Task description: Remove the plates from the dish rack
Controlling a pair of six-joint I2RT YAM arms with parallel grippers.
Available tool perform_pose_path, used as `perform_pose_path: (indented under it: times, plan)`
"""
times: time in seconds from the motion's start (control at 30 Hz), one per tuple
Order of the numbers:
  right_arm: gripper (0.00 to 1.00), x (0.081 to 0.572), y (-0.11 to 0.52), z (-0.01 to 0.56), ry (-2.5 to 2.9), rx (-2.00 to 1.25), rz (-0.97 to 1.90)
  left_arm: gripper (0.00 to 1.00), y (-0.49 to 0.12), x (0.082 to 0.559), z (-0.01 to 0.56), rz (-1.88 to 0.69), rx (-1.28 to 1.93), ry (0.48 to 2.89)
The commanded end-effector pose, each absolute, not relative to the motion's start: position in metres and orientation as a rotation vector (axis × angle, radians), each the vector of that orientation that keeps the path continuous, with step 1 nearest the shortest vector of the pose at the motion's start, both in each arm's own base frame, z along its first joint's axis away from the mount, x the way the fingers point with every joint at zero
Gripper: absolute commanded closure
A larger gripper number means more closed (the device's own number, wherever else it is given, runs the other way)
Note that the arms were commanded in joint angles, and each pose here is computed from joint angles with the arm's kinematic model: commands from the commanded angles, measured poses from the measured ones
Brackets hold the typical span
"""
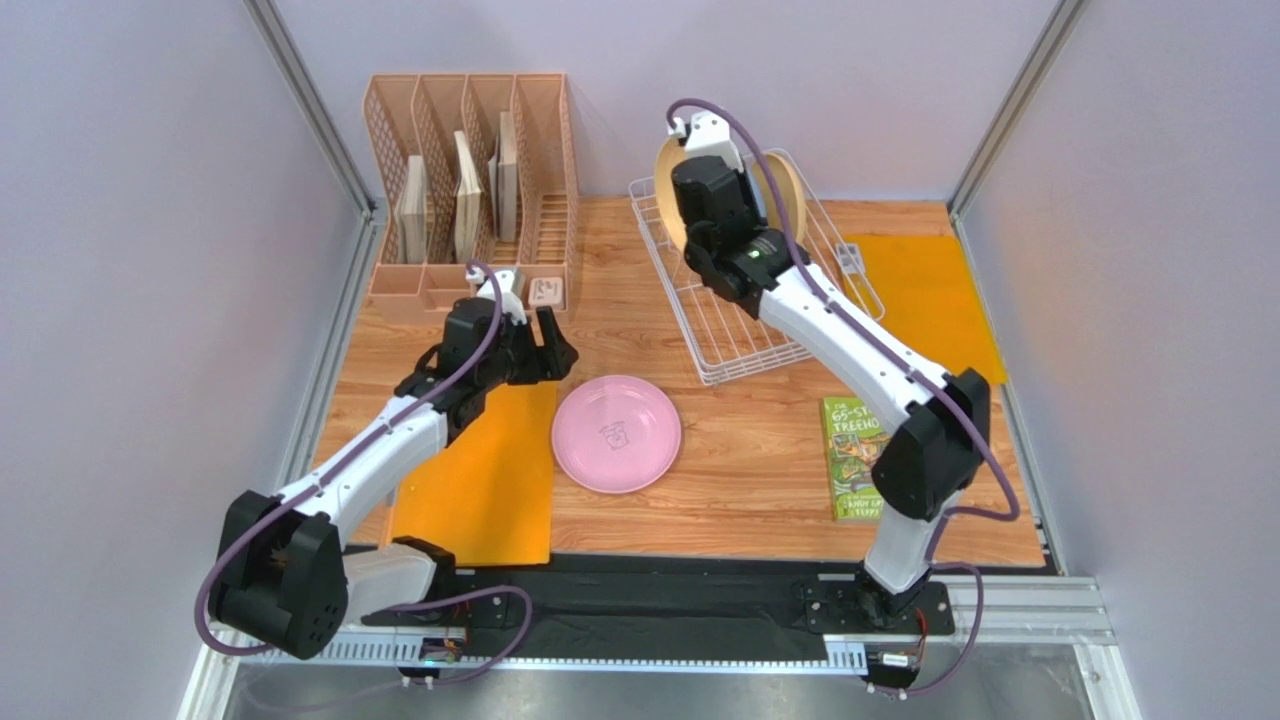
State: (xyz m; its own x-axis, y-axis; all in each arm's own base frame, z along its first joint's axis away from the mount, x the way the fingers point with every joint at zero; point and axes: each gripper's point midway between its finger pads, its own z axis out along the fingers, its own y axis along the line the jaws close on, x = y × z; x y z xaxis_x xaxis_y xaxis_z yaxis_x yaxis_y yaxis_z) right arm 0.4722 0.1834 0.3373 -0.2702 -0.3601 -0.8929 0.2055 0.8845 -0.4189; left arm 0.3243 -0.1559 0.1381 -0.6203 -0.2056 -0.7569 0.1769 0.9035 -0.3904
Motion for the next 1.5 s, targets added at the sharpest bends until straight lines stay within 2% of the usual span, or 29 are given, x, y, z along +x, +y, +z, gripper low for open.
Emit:
perform_pose_path:
  times: [0.0,0.2,0.4,0.57,0.93,1.23,1.47]
  plan:
    - [1.00,0.430,0.192,0.342,1.875,-0.129,-0.138,0.21,-0.179,0.334,0.184,-0.668,0.083,2.053]
    - [0.99,0.384,0.223,0.316,2.033,-0.206,0.330,0.20,-0.194,0.341,0.204,-0.758,0.114,1.976]
    - [1.00,0.355,0.254,0.297,2.103,-0.263,0.616,0.21,-0.198,0.347,0.211,-0.785,0.101,1.932]
    - [1.00,0.353,0.261,0.289,2.124,-0.275,0.661,0.20,-0.198,0.347,0.222,-0.808,0.087,1.877]
    - [1.00,0.385,0.222,0.263,2.150,-0.134,0.509,0.19,-0.177,0.333,0.238,-0.746,0.011,1.817]
    - [1.00,0.377,0.249,0.256,2.161,-0.196,0.700,0.18,-0.184,0.336,0.234,-0.785,0.022,1.818]
    - [1.00,0.365,0.264,0.262,2.150,-0.224,0.834,0.20,-0.186,0.343,0.222,-0.788,-0.006,1.827]
